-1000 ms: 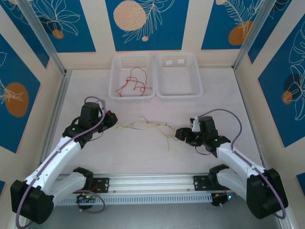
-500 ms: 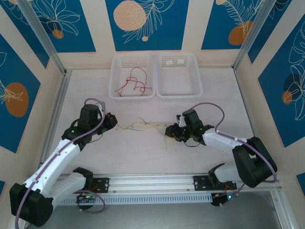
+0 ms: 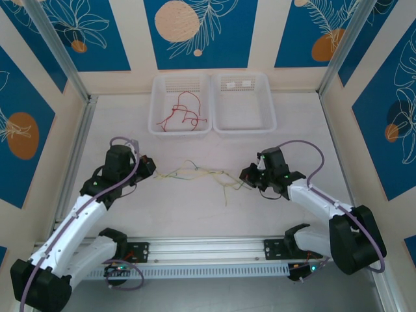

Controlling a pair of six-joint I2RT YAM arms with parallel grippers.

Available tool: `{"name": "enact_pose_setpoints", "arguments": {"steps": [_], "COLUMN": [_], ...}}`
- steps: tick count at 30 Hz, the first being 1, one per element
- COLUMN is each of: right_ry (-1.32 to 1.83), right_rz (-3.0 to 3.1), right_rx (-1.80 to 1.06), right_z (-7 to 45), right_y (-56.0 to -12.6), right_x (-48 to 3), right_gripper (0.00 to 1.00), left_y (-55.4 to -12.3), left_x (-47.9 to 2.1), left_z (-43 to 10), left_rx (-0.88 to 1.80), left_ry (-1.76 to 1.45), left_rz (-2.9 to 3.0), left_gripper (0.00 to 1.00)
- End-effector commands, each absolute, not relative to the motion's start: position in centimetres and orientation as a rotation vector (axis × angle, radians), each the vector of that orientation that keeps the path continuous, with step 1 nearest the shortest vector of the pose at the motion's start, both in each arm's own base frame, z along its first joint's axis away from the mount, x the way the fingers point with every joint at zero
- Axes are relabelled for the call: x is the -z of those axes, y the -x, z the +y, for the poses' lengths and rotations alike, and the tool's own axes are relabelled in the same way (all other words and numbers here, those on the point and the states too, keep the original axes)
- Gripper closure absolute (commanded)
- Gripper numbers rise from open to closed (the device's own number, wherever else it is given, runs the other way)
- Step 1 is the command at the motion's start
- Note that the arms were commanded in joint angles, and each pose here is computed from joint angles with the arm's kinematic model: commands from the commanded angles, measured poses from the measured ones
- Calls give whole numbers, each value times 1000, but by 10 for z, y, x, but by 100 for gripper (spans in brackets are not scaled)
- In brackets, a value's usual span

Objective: Untangle the cables

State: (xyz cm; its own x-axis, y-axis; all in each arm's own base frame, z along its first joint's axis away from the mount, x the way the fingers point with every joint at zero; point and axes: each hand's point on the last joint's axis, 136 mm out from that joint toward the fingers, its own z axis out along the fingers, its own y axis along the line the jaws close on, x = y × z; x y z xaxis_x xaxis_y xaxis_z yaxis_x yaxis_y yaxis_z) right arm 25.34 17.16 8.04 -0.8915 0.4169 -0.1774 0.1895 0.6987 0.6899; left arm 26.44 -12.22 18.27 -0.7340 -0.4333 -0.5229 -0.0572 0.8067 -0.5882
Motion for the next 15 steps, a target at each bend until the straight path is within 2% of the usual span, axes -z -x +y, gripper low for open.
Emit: {"name": "enact_pose_setpoints", "arguments": {"steps": [1,2,5,6,10,15], "right_ry": [-467,-488,-519,-534,-519,-552], "right_rz": [2626,2630,2679,2700,2760,2732], "right_rx": [-1070,-1089,-1168,-1178,-1159,-1164], "right_z": [181,183,195,199,217,230], "right_y": [-240,-240,-237,-237,-231,-244], "right_x": [-76,-74,-69,-68,-62,-54], "right_gripper": [100,96,55,47,39,41], "left_y": [-268,-269,-270,-271,-270,-268], "left_x": [-181,-181,-184,-184,-183,-179], "left_z": [-117,-118,-120,-121,-122,-122], "left_rx": [703,706,724,727,725,728], "left_ry": [376,373,366,363,349,347], "left_rz": [2311,2309,2300,2300,2310,2310], "left_gripper": [100,100,100,100,100,100]}}
